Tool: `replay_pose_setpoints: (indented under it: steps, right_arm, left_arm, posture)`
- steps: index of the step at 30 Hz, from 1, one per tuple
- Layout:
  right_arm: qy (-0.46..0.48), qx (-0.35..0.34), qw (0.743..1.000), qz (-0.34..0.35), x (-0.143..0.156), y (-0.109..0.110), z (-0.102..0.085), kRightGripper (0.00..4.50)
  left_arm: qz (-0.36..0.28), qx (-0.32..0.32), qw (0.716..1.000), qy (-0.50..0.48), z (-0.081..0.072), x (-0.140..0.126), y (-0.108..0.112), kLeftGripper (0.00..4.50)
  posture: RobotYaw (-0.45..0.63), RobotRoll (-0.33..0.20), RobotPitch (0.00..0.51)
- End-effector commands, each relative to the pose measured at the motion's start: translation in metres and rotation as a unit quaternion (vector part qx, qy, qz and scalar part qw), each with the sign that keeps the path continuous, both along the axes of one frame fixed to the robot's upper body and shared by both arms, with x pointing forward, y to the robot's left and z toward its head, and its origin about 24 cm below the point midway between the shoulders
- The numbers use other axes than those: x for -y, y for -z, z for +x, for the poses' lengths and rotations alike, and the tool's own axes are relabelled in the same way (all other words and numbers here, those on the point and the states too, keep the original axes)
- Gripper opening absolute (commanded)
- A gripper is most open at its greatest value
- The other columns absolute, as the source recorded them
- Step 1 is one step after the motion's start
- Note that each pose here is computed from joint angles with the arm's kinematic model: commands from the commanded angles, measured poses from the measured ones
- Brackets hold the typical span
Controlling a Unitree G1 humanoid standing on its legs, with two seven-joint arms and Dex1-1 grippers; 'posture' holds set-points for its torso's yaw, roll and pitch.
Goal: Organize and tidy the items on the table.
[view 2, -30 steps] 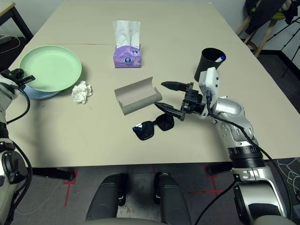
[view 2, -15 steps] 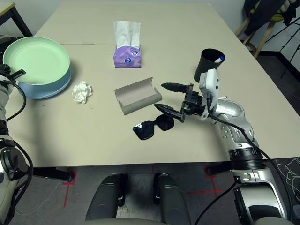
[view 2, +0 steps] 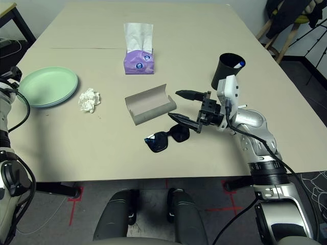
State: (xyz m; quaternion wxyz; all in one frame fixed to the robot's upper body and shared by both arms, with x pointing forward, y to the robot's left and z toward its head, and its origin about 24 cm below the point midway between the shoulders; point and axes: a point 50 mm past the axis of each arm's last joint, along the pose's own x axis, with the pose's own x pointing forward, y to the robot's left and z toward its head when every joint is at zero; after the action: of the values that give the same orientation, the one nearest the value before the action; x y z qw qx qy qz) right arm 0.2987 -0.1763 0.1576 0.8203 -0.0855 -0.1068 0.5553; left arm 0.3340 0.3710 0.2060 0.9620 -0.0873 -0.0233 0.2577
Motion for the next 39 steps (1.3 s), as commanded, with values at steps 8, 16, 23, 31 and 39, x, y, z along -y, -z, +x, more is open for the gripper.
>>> replay_pose_setpoints:
  steps: [8, 16, 23, 31, 39]
  right_arm:
    - [0.030, 0.006, 0.999, 0.025, 0.002, -0.005, 0.002, 4.50]
    - [0.026, 0.006, 0.999, 0.022, 0.000, -0.006, 0.002, 4.50]
    - [0.024, 0.005, 1.000, 0.020, 0.000, -0.006, 0.000, 4.50]
    - [0.028, 0.004, 0.999, 0.018, 0.003, -0.005, -0.001, 4.50]
    - [0.036, 0.006, 0.999, 0.016, 0.007, -0.004, 0.001, 4.50]
  left_arm:
    - [0.008, 0.001, 0.998, 0.058, 0.003, 0.017, 0.006, 4.47]
    - [0.067, -0.045, 0.946, 0.315, 0.001, 0.047, 0.007, 4.47]
    - [0.130, -0.103, 0.869, 0.467, -0.010, 0.054, 0.017, 4.47]
    - [0.151, -0.123, 0.814, 0.548, -0.014, 0.071, 0.029, 4.47]
    - [0.200, -0.142, 0.806, 0.538, -0.002, 0.083, 0.053, 4.47]
  posture:
    - [0.10, 0.000, 0.137]
    - [0.11, 0.000, 0.138]
    - [0.10, 0.000, 0.136]
    - [0.10, 0.000, 0.128]
    - [0.10, 0.000, 0.127]
